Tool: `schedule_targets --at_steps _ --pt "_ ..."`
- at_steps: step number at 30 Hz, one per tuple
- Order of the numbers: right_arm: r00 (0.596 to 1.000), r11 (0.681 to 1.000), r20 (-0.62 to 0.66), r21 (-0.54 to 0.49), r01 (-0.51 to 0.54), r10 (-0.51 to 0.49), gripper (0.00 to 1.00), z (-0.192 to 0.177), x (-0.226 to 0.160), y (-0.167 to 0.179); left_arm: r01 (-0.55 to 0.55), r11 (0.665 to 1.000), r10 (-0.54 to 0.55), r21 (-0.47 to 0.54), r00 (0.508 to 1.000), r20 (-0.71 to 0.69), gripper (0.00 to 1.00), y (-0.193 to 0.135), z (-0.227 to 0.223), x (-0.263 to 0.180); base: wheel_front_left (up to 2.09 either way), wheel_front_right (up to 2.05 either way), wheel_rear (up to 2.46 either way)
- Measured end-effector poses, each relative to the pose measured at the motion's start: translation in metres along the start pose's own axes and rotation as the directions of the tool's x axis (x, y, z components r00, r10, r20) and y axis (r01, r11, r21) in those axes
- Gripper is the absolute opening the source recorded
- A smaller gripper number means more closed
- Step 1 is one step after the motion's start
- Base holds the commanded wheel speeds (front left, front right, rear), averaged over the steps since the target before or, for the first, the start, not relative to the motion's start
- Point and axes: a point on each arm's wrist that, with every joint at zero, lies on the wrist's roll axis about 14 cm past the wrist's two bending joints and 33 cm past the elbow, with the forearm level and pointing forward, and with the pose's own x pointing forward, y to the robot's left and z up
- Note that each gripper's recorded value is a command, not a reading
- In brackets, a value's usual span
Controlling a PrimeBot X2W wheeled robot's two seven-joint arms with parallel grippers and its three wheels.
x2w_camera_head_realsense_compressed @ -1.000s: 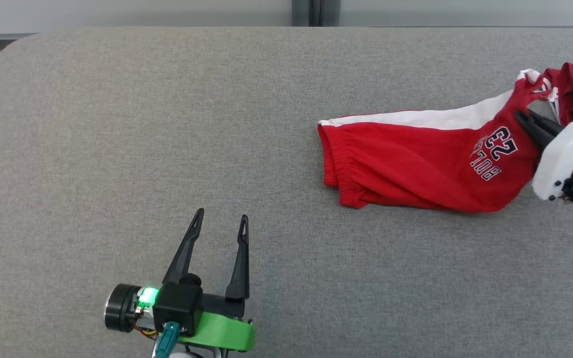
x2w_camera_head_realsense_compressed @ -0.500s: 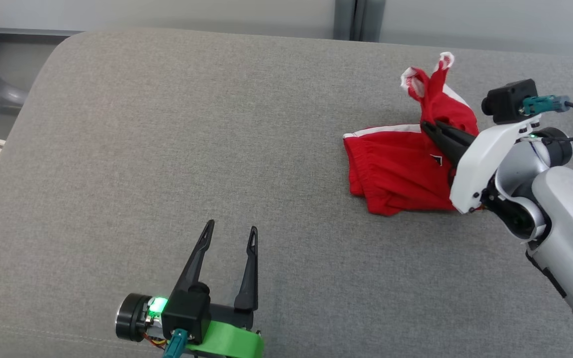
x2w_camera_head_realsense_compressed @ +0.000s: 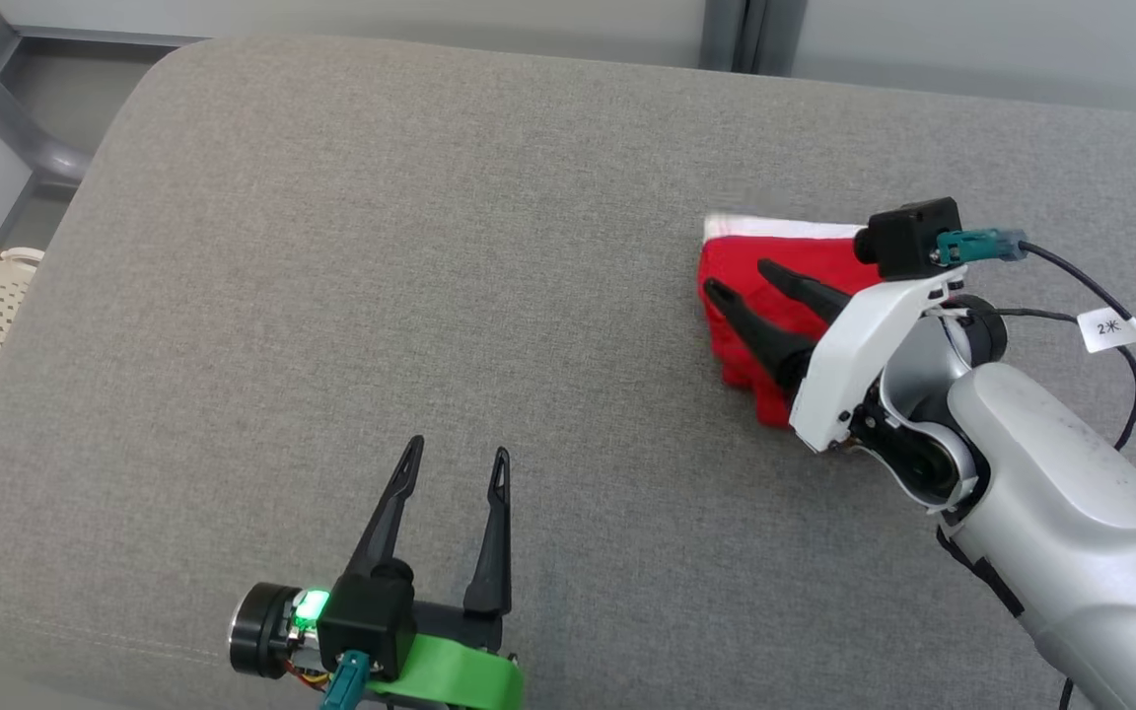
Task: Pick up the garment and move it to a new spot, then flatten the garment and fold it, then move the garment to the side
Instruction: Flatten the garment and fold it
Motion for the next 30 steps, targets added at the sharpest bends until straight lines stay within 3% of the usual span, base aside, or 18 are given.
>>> schedule_targets --at_steps 3,9,17,21,22,23,24,30 --pt "0.995 1.000 0.103 0.003 0.014 -0.014 1.00 0.022 -0.009 -0.007 0.003 1.000 -0.003 0.000 1.000 0.003 1.00 -0.001 0.001 0.001 0.00 0.00 0.00" --pt "0.949 0.984 0.282 -0.064 0.165 -0.141 1.00 0.050 -0.056 -0.054 0.025 0.999 -0.025 0.022 0.999 0.021 1.00 -0.005 0.005 0.005 0.00 0.00 0.00" --pt "0.891 0.936 0.348 -0.088 0.342 -0.293 1.00 0.022 -0.123 -0.091 0.052 0.998 -0.053 0.032 0.998 0.046 1.00 -0.012 0.011 0.006 0.00 0.00 0.00" --pt "0.872 0.928 0.346 -0.012 0.374 -0.347 1.00 -0.002 -0.143 -0.089 0.068 0.997 -0.070 0.033 0.996 0.055 1.00 -0.016 0.014 0.004 0.00 0.00 0.00" --pt "0.869 0.928 0.343 0.021 0.373 -0.357 0.84 -0.007 -0.146 -0.088 0.076 0.997 -0.078 0.032 0.995 0.059 1.00 -0.018 0.015 0.004 0.00 0.00 0.00" --pt "0.867 0.929 0.338 0.068 0.365 -0.365 0.30 -0.014 -0.149 -0.084 0.082 0.996 -0.084 0.031 0.994 0.063 1.00 -0.020 0.016 0.004 0.00 0.00 0.00" --pt "0.870 0.930 0.331 0.108 0.351 -0.366 0.00 -0.019 -0.150 -0.080 0.089 0.995 -0.091 0.033 0.993 0.069 1.00 -0.022 0.018 0.004 0.00 0.00 0.00" --pt "0.904 0.916 0.278 0.331 0.229 -0.326 0.00 -0.021 -0.139 -0.062 0.099 0.994 -0.102 0.034 0.992 0.080 1.00 -0.023 0.022 0.002 0.00 0.00 0.00"
